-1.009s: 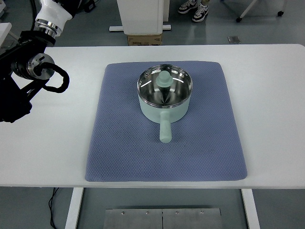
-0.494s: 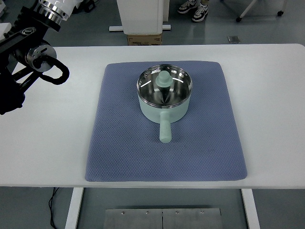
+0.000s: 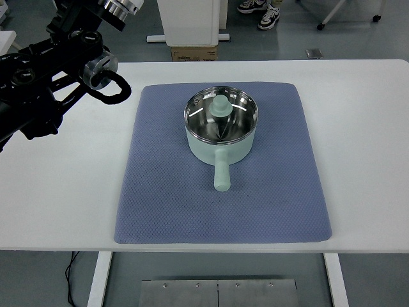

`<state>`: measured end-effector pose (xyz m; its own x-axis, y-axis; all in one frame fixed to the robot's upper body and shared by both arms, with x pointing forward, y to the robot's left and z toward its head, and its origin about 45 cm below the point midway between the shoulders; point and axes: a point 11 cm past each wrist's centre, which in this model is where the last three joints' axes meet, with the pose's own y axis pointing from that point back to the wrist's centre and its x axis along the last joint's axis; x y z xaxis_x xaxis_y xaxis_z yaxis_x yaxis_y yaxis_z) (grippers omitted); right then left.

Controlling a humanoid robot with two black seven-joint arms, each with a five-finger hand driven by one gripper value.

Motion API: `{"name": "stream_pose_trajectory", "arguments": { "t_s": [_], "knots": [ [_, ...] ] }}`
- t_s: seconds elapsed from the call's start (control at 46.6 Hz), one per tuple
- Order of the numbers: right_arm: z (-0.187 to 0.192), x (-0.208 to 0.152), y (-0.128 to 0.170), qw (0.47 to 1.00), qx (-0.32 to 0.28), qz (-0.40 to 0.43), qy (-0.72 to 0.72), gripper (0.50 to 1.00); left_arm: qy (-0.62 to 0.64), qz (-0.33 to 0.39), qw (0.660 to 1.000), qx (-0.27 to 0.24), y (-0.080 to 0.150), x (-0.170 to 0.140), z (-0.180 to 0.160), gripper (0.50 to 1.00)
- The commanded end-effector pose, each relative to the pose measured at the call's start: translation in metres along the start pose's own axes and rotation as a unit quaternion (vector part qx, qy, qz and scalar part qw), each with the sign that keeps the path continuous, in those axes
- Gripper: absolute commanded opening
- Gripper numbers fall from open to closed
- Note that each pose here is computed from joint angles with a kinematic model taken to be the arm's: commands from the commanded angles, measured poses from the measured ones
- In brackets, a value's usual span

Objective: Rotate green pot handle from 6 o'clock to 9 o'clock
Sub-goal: 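Raise the left hand up and over toward the far side of the pot, then lower the left hand fingers down into the green pot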

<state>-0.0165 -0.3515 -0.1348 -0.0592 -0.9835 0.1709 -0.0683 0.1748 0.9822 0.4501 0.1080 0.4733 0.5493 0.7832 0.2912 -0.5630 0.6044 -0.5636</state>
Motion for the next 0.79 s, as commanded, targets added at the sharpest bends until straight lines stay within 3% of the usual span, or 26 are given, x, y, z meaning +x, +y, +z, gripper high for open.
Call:
{"name": "stream_pose_trajectory", "arguments": {
  "t_s": [0.0,0.236,0.451,0.773],
  "knots": [
    [0.0,0.0,0.0,1.0,0.0,0.0,0.0,1.0,-0.015,-0.032,0.999,0.009,-0.002,-0.011,0.0,1.0],
    [0.0,0.0,0.0,1.0,0.0,0.0,0.0,1.0,-0.073,-0.132,0.988,0.032,-0.005,-0.039,0.007,1.0],
    [0.0,0.0,0.0,1.0,0.0,0.0,0.0,1.0,-0.105,-0.257,0.958,0.07,0.001,-0.076,0.006,1.0],
    [0.0,-0.001,0.0,1.0,0.0,-0.001,0.0,1.0,-0.078,-0.366,0.92,0.115,-0.003,-0.089,0.025,1.0]
  ]
}}
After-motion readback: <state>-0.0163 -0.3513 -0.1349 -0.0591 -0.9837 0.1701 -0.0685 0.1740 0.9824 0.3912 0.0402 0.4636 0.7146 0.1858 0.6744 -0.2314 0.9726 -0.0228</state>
